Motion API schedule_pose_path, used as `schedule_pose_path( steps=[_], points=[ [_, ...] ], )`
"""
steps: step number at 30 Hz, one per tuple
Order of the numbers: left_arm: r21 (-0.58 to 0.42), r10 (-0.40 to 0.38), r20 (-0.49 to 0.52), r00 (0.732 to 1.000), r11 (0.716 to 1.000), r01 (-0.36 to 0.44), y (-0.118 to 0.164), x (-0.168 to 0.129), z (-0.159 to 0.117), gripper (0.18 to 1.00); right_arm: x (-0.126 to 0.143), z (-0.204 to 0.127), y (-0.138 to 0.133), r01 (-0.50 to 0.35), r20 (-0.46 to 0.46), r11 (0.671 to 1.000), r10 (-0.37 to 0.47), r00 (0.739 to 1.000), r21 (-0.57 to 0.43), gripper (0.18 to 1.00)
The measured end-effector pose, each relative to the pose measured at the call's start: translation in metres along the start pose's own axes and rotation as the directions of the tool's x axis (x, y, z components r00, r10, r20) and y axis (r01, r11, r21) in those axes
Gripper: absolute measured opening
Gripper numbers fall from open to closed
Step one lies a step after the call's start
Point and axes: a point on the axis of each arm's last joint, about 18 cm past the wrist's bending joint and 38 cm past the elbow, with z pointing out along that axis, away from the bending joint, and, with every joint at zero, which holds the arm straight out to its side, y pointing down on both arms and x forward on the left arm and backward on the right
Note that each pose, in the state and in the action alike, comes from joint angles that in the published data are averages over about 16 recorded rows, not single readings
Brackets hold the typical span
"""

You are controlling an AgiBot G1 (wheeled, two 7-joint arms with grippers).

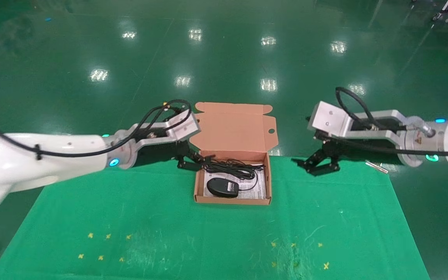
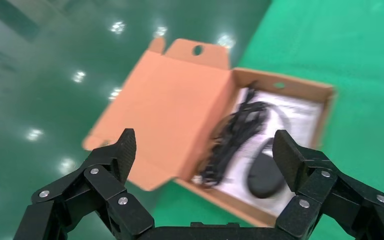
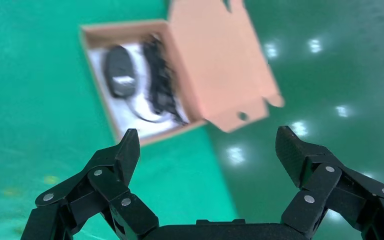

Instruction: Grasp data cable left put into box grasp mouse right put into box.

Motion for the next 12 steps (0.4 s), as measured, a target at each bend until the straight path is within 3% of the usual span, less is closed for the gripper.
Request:
schedule_pose_path(
  steps=[5,12],
  points=[
    [0.056,-0.093,-0.056,0.994,0.994,0.096,0.006,0.01,-0.021,0.992,-0.02,-0.004,0.003,-0.071,0.081,0.996,0.066,0.994,0.059,1.0],
    [0.095,-0.146,-0.096,0.985,0.983,0.155,0.009,0.016,-0.038,1.0,-0.033,-0.008,0.003,-0.119,0.137,0.988,0.105,0.985,0.102,1.0]
  ],
)
